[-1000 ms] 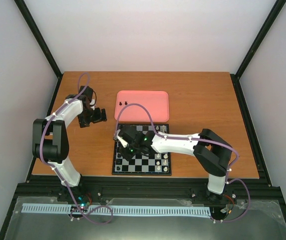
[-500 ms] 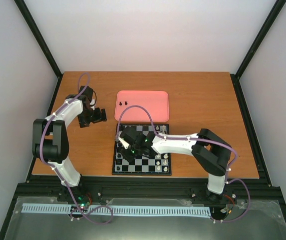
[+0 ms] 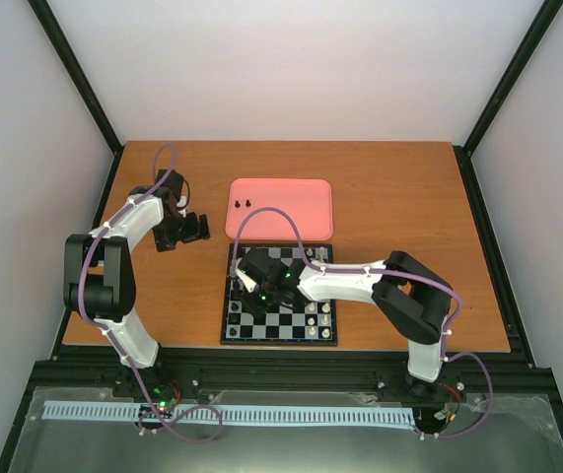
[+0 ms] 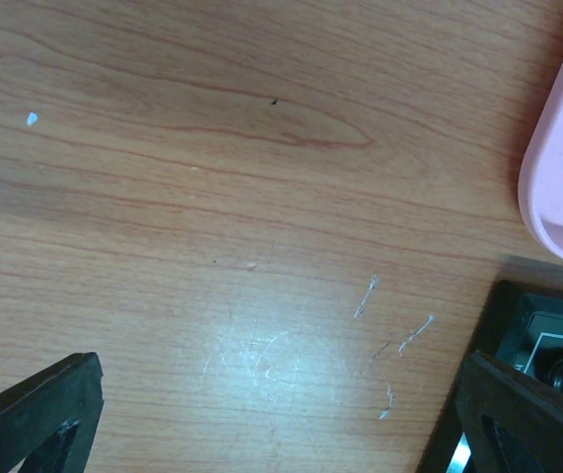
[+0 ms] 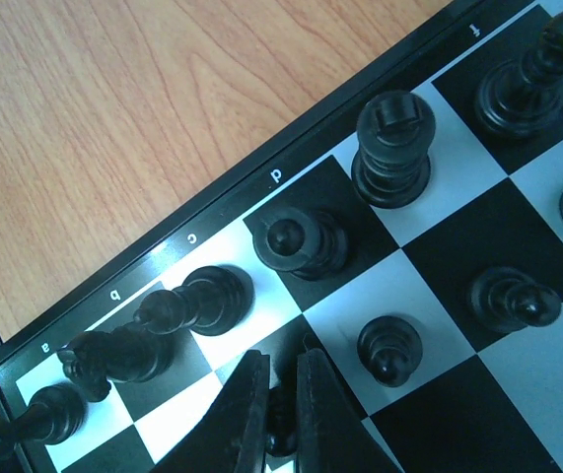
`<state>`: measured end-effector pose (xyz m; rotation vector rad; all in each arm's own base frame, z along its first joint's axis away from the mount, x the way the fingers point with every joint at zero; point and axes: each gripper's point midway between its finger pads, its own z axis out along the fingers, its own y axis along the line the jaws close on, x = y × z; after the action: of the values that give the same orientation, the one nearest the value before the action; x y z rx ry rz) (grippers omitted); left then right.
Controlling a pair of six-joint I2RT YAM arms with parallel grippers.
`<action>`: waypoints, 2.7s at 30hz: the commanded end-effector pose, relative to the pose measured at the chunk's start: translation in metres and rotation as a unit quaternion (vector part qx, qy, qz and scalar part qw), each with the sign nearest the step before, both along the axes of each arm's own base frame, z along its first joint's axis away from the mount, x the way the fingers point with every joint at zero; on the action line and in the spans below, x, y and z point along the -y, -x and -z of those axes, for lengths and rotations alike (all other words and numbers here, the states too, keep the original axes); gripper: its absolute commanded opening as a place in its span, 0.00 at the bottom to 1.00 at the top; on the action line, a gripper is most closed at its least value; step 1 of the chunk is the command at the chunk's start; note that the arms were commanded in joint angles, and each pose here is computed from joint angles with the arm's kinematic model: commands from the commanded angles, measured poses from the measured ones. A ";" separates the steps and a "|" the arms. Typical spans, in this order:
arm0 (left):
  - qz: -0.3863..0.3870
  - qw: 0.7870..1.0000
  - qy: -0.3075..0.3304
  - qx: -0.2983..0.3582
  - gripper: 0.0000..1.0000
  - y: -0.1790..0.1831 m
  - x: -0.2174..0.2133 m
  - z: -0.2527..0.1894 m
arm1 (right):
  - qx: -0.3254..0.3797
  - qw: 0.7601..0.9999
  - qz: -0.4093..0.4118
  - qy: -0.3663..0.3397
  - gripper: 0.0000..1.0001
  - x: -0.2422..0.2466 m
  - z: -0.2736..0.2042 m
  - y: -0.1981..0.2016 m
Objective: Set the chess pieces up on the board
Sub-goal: Place the chess piece on the chessboard, then pick up the chess piece from the storage box.
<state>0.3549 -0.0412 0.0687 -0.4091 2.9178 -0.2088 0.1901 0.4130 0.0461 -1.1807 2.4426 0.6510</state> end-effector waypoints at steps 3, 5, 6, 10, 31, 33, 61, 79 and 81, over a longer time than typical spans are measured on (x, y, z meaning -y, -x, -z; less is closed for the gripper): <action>0.008 1.000 -0.006 0.006 1.00 -0.005 -0.003 0.001 | -0.005 1.000 0.000 0.001 0.06 0.001 0.009 -0.002; 0.007 1.000 -0.007 0.005 1.00 -0.005 -0.003 0.001 | -0.006 1.000 -0.004 -0.001 0.08 0.000 0.008 -0.002; 0.007 1.000 -0.007 0.004 1.00 -0.005 -0.003 0.002 | -0.006 1.000 -0.005 -0.001 0.09 0.000 0.007 -0.001; 0.008 1.000 -0.007 0.004 1.00 -0.005 -0.002 0.002 | -0.006 1.000 -0.010 -0.002 0.16 0.000 0.006 0.000; 0.007 1.000 -0.006 0.006 1.00 -0.007 -0.002 0.000 | 0.035 0.999 -0.019 -0.021 0.32 0.005 -0.045 -0.004; 0.007 1.000 -0.008 0.006 1.00 -0.007 -0.003 -0.001 | 0.043 0.999 -0.018 -0.024 0.32 0.006 -0.056 -0.006; 0.009 1.000 0.006 0.010 1.00 -0.010 0.002 -0.004 | 0.068 0.979 0.192 -0.018 1.00 0.004 -0.069 -0.269; 0.010 0.999 0.025 -0.029 1.00 -0.010 0.009 0.024 | 0.033 0.974 0.215 -0.055 0.66 0.002 -0.009 -0.330; 0.009 0.999 0.026 -0.027 1.00 -0.012 0.010 0.024 | 0.033 0.975 0.209 -0.061 0.66 -0.001 -0.009 -0.329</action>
<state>0.3495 -0.0479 0.0368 -0.4221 3.0181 -0.2464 0.5186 0.3991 0.0410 -0.5816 2.4932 0.5324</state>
